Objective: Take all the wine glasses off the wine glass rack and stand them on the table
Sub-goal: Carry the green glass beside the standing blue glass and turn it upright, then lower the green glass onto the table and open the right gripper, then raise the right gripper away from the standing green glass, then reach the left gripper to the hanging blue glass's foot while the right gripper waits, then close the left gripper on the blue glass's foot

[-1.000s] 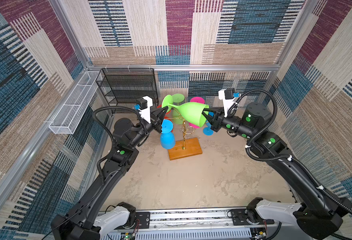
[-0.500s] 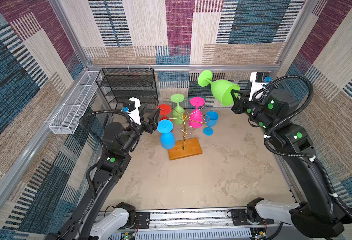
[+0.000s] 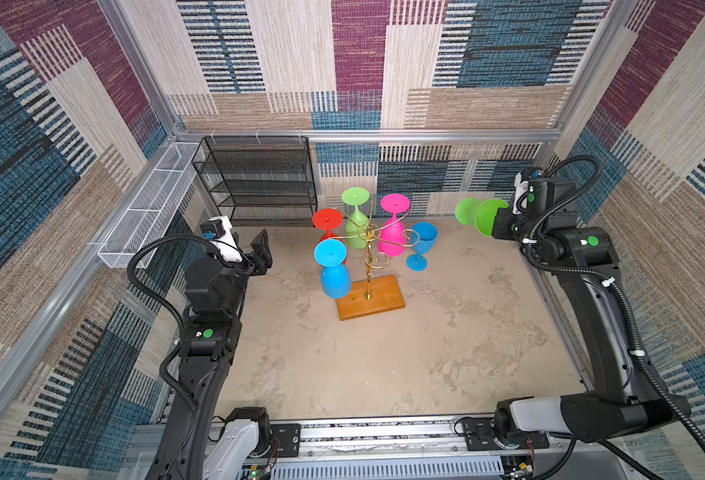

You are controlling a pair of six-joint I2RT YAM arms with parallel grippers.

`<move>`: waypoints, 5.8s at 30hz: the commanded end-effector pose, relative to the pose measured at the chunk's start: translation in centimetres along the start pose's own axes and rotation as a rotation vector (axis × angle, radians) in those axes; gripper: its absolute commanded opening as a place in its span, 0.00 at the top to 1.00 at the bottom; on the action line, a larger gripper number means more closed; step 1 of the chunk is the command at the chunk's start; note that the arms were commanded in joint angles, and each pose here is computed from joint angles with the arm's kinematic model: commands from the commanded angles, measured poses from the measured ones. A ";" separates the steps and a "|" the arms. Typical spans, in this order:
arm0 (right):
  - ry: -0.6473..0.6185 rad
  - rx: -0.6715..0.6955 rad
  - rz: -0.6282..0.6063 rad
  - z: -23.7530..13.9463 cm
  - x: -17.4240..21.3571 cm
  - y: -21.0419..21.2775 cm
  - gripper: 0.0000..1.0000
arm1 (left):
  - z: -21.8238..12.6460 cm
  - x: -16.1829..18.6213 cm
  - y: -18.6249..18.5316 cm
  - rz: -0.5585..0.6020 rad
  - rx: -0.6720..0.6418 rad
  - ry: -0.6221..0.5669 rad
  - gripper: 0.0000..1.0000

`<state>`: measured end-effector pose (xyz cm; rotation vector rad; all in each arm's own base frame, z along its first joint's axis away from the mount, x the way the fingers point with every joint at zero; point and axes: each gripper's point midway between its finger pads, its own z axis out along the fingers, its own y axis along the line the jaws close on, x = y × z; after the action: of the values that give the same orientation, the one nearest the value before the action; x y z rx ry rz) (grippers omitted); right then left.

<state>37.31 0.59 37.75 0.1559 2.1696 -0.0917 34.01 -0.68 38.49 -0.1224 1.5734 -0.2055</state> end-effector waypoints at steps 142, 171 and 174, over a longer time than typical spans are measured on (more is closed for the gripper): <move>-0.416 -0.840 0.064 -6.9 -2.6 10.6 0.01 | -1.3 5.9 -15.5 -0.628 0.859 0.644 0.83; -0.417 -0.839 0.067 -7.5 -2.2 10.4 0.01 | -2.2 3.9 -15.4 -0.660 0.853 0.643 1.00; -0.416 -0.837 0.068 -7.5 -2.2 10.4 0.01 | -2.4 3.4 -15.3 -0.665 0.855 0.637 1.00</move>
<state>34.22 11.51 43.11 -0.2447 1.6511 0.7363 31.20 -16.18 36.71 0.0778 1.9257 -1.5122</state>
